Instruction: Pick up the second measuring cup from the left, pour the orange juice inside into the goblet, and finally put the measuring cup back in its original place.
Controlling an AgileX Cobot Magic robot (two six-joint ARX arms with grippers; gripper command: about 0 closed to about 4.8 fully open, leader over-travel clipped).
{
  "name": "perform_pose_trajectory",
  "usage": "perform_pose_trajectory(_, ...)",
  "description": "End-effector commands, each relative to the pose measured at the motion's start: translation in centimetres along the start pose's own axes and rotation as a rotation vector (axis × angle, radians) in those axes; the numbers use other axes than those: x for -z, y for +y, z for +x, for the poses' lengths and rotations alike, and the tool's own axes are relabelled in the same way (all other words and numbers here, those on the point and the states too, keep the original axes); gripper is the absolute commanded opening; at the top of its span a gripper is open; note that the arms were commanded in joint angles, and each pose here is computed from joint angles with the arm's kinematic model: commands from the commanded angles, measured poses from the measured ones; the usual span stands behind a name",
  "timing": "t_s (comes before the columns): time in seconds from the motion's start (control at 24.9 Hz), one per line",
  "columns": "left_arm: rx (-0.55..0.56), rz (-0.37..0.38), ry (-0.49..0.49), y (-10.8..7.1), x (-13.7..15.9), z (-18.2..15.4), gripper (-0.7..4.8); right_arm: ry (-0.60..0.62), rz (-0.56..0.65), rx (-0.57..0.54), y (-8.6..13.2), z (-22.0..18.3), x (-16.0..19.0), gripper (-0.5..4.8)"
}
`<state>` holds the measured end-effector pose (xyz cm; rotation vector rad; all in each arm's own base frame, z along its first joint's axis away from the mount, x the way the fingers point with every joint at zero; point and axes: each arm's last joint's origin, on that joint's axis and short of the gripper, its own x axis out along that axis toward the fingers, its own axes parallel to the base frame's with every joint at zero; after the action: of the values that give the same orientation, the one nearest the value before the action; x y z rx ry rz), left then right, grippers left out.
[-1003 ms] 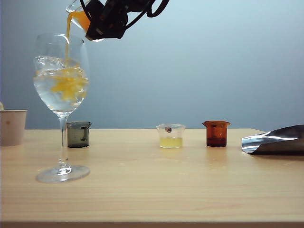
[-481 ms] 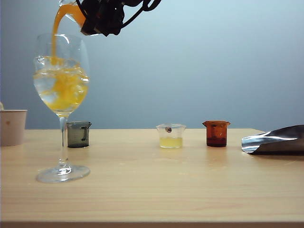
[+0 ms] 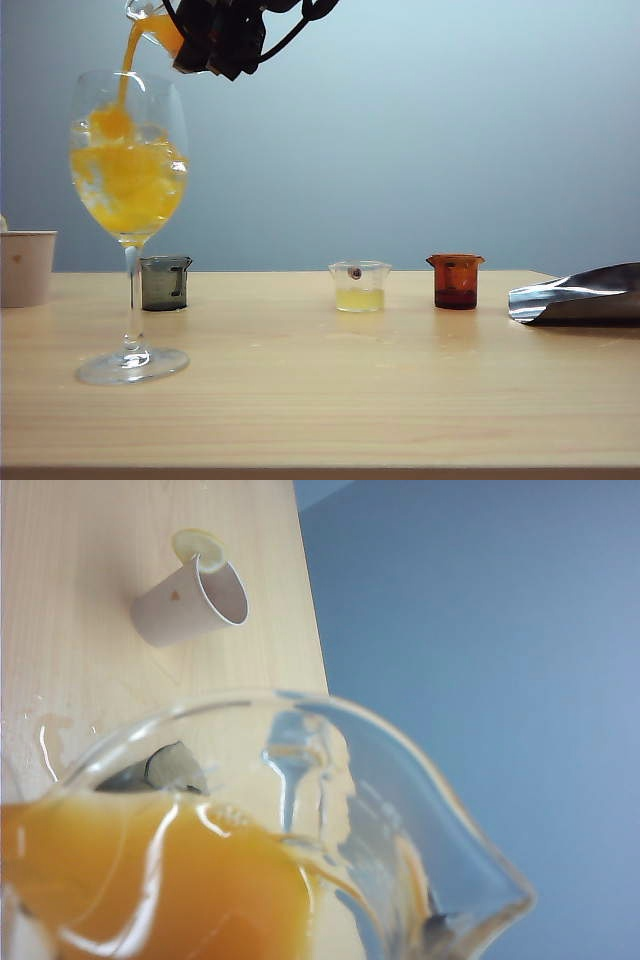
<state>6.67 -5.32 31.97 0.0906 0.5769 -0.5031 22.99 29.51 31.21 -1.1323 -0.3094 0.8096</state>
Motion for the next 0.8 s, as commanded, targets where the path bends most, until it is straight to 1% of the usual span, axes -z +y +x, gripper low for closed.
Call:
perform_pose_trajectory(0.04,0.002,-0.001,-0.010,-0.01,-0.11,-0.06,-0.05,-0.023,-0.020,0.053,-0.76,-0.16,-0.36,1.34)
perform_pose_trajectory(0.28,0.002,-0.001,-0.010,-0.01,-0.11,-0.06,-0.05,-0.009,-0.049,0.060,-0.78,-0.16,-0.33,1.34)
perform_pose_trajectory(0.4,0.002,-0.001,-0.010,-0.01,-0.11,-0.06,-0.05,0.001,-0.090,0.065,-0.80,-0.17,-0.31,1.34)
perform_pose_trajectory(0.6,0.002,-0.001,-0.010,-0.01,-0.11,-0.06,-0.05,-0.001,-0.121,0.072,-0.87,-0.17,-0.34,1.34)
perform_pose_trajectory(0.8,0.002,-0.001,-0.010,-0.01,-0.11,-0.06,-0.05,-0.013,-0.146,0.106,-1.18,-0.20,-0.50,1.34)
